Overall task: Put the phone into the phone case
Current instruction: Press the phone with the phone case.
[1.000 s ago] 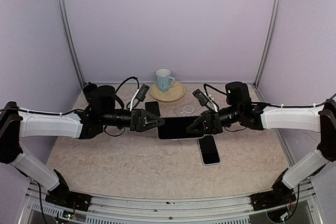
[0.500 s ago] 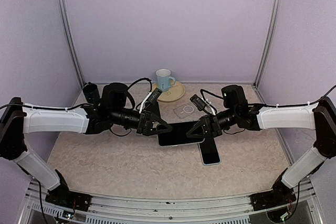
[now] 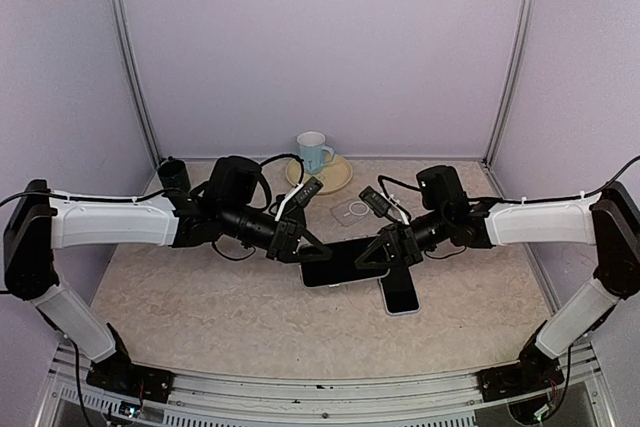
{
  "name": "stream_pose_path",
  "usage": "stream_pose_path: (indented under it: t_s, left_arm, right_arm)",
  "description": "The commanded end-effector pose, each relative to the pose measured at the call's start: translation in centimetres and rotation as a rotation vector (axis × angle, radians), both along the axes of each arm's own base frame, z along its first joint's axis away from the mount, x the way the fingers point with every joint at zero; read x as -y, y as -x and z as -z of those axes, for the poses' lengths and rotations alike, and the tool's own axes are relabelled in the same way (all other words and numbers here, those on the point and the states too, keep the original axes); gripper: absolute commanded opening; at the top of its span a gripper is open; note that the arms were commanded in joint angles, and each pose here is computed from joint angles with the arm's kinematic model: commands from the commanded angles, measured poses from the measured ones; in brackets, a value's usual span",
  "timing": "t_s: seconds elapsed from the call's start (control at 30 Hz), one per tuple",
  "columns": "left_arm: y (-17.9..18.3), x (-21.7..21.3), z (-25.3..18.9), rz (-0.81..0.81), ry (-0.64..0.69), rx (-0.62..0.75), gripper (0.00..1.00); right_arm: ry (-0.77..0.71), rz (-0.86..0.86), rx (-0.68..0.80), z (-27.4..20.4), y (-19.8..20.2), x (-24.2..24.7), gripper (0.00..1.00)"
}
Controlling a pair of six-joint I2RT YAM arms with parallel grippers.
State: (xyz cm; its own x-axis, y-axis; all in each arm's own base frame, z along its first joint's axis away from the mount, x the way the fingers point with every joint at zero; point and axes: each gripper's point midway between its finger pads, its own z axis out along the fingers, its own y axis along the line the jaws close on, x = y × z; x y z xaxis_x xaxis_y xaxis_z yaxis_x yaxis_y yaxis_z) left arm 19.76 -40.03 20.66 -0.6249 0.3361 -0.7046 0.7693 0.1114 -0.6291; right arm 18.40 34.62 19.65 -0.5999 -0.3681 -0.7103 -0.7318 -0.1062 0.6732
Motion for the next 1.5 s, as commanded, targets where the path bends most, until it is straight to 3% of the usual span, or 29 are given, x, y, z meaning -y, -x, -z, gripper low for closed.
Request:
stream_pose_path:
  t_s: [0.0,0.1,0.27,0.5,0.8,1.47]
  left_arm:
    - [0.6,0.4,0.2,0.043,-0.012,-0.003,0.04]
    - [0.6,0.5,0.3,0.045,-0.013,-0.007,0.0]
    - [-0.2,0.5,0.0,-0.006,-0.002,0.004,0.0]
    - [-0.9,0.1,-1.6,-0.072,0.078,0.013,0.0]
    - [-3.1,-1.7,-5.2,-0.265,0.271,0.059,0.0]
    - [-4.0,-5.3,-8.5,-0.559,0.584,0.059,0.0]
  right_arm:
    - [-0.037,-0.029,0.04,-1.5,0.1,-0.5,0.0]
    - [-0.034,-0.021,0.047,-1.5,-0.1,-0.5,0.05]
    - [-0.039,0.003,0.061,-2.1,-0.5,-0.5,0.43]
    - [-0.078,0.08,0.082,-4.2,-1.7,0.4,0.61]
    - [-0.067,0.251,0.073,-4.4,-4.7,1.9,0.7]
    - [-0.114,0.406,0.046,-4.8,-6.8,2.2,0.71]
